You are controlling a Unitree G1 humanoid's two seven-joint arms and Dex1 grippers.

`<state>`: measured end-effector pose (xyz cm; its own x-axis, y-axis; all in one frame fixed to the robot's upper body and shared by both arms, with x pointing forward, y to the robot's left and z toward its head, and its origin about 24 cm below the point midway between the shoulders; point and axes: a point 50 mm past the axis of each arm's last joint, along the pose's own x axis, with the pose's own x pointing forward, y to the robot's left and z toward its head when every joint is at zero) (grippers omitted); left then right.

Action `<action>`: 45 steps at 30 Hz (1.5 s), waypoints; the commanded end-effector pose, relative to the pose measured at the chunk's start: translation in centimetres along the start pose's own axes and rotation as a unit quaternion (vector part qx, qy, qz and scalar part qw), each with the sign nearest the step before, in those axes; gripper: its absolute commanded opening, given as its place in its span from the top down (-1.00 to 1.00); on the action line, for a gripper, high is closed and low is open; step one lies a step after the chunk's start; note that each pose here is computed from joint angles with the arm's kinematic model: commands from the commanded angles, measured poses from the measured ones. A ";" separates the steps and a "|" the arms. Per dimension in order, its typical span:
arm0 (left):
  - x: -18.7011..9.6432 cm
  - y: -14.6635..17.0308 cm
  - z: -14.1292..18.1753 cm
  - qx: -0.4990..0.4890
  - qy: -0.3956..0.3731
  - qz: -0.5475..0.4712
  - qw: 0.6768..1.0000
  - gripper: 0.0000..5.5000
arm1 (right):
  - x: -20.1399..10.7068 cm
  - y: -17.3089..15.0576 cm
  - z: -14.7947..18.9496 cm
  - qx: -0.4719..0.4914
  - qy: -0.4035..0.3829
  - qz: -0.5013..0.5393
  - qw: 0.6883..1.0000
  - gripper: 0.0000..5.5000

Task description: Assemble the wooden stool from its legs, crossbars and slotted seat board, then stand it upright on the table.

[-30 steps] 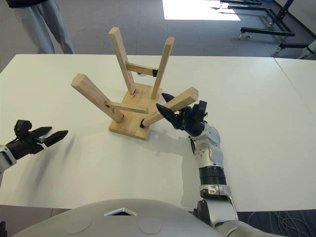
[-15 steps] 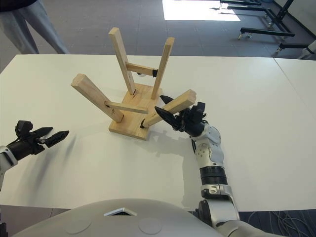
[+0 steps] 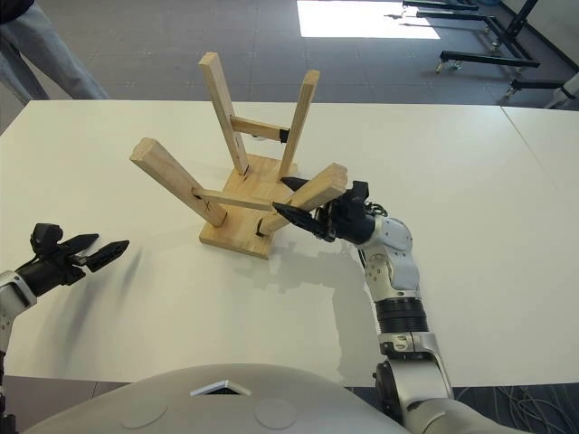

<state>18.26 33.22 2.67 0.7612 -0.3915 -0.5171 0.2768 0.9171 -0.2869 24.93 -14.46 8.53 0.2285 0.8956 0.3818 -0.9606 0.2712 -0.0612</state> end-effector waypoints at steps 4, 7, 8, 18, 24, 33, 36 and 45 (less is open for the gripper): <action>0.2 -0.6 -4.2 -0.058 0.066 0.003 0.996 -0.96 | 0.6 -0.1 1.1 -0.012 0.006 0.017 1.000 0.25; 0.2 -0.7 -4.2 -0.059 0.065 0.002 0.996 -0.96 | 0.2 -0.6 1.4 -0.017 0.008 0.005 1.000 0.25; 0.2 -0.7 -4.2 -0.059 0.065 0.002 0.996 -0.96 | 0.0 -0.7 1.5 -0.018 0.008 0.001 1.000 0.25; 0.1 -0.7 -4.5 -0.061 0.067 0.004 0.996 -0.96 | -0.4 -0.6 -0.3 0.013 0.010 -0.021 1.000 0.25; 0.1 -0.8 -4.5 -0.061 0.069 0.003 0.996 -0.96 | -0.3 -0.4 -0.6 0.013 0.012 -0.021 1.000 0.25; 0.1 -0.9 -4.9 -0.065 0.070 0.003 0.995 -0.96 | -0.2 0.0 0.0 0.014 0.000 -0.023 1.000 0.25; 0.1 -0.9 -4.9 -0.065 0.070 0.003 0.995 -0.96 | -0.1 0.0 0.3 0.013 -0.006 -0.023 1.000 0.25; 0.1 -0.9 -5.0 -0.066 0.070 0.003 0.995 -0.96 | -0.2 0.3 -0.6 0.016 0.003 -0.029 0.999 0.25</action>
<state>18.06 32.83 2.48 0.7696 -0.3865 -0.5083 0.2749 0.9190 -0.2826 24.53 -14.43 8.04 0.2774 0.8800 0.3856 -0.9531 0.3027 -0.0052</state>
